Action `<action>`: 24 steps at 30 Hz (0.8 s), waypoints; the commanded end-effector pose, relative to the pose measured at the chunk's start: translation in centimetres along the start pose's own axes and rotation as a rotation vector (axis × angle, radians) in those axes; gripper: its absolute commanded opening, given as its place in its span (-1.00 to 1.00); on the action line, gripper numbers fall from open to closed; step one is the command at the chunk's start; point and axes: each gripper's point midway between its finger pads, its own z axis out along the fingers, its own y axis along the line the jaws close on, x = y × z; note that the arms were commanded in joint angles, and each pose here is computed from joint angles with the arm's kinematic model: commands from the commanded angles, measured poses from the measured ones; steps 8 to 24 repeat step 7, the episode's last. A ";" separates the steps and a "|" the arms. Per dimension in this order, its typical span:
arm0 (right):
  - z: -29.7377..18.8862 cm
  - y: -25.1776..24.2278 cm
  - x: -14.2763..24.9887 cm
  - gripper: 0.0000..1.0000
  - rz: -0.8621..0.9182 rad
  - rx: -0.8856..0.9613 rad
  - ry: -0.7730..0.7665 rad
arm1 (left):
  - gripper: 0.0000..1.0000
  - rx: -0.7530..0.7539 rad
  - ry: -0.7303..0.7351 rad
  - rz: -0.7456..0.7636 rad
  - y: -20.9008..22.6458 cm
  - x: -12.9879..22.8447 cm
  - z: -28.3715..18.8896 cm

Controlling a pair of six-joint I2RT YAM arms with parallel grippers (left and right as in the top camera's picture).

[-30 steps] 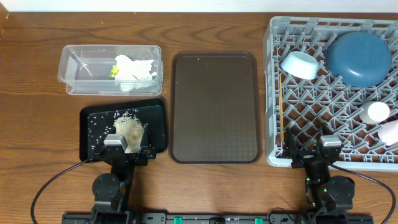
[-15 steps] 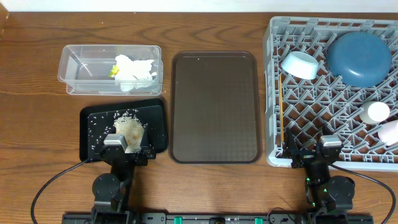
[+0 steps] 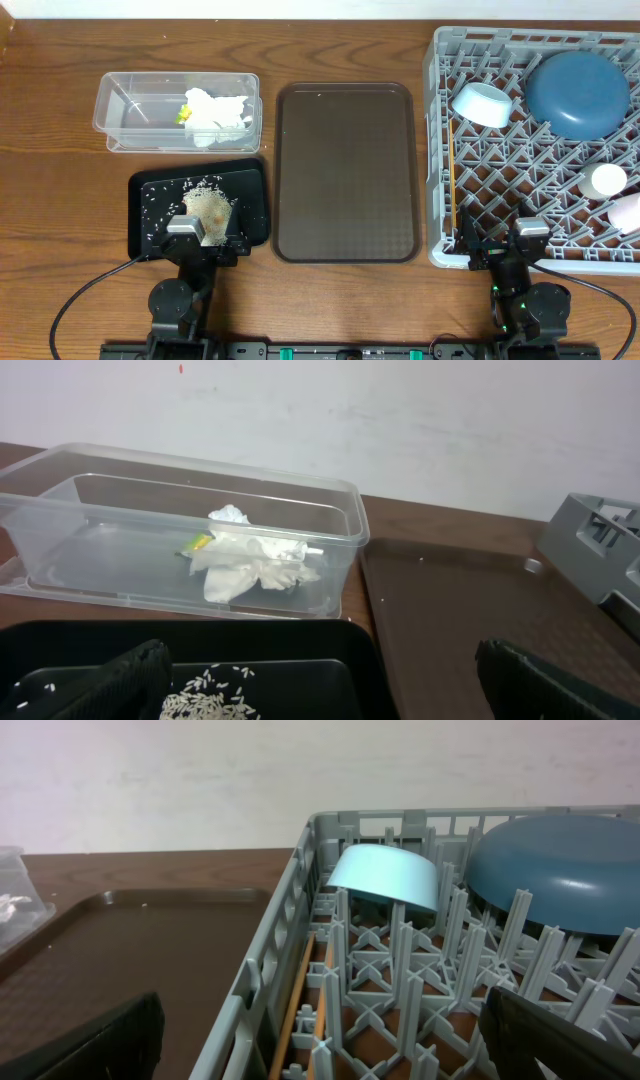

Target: Sort waste into correct bins and load items into the dishwasher rack

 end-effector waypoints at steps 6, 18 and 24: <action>0.0 0.1 0.1 0.99 0.001 -0.004 -0.001 | 0.99 -0.033 0.041 0.006 0.7 1.4 0.1; 0.0 0.1 0.1 0.99 0.001 -0.004 -0.001 | 0.99 -0.033 0.041 0.006 0.7 1.4 0.1; 0.0 0.1 0.1 0.99 0.001 -0.004 -0.001 | 0.99 -0.033 0.041 0.006 0.7 1.4 0.1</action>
